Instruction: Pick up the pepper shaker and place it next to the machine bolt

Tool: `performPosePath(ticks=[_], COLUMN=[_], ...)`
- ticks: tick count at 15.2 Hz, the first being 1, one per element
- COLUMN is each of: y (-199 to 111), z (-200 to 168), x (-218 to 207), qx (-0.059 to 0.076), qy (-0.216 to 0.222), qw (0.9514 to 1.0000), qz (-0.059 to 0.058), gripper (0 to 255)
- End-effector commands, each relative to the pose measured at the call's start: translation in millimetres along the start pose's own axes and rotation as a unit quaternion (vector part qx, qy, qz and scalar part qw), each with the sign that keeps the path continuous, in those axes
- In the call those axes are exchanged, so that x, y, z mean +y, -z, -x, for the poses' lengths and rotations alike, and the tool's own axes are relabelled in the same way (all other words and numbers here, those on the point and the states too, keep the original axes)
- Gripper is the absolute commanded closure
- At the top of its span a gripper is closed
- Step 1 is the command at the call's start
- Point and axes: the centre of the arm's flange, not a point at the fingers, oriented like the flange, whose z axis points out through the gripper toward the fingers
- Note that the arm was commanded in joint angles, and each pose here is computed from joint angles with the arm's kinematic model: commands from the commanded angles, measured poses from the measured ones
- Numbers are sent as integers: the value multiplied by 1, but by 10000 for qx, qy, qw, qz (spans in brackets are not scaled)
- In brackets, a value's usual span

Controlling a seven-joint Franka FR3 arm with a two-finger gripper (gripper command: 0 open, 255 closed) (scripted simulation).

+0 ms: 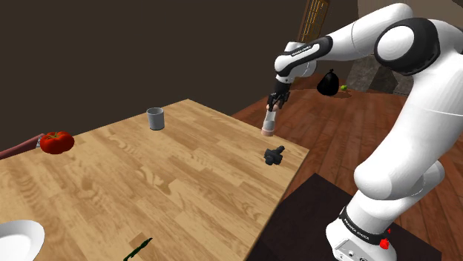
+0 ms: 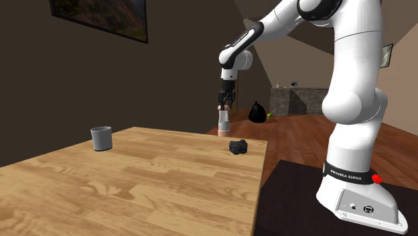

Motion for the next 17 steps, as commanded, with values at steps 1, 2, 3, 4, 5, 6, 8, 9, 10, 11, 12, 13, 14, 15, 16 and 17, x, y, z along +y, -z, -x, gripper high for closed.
performPosePath(ticks=[1,2,3,4,5,6,8,9,10,11,12,13,14,15,16,17], y=[-4,-4,-4,-4,-4,-4,-4,-4,-4,-4,-4,-4,9,22,35,46], z=[0,0,0,0,0,0,0,0,0,0,0,0,0,0,0,0], x=[1,1,1,1,1,1,1,1,1,1,1,1,1,1,1,1], qx=[4,4,4,4,4,4,4,4,4,4,4,4,4,4,4,4], qy=[1,1,1,1,1,1,1,1,1,1,1,1,1,1,1,1], qw=[10000,10000,10000,10000,10000,10000,10000,10000,10000,10000,10000,10000,10000,10000,10000,10000], qz=[1,1,1,1,1,1,1,1,1,1,1,1,1,1,1,1], gripper=[255,255,255,255,255,255,0,0,0,0,0,0,0,0,0,0])
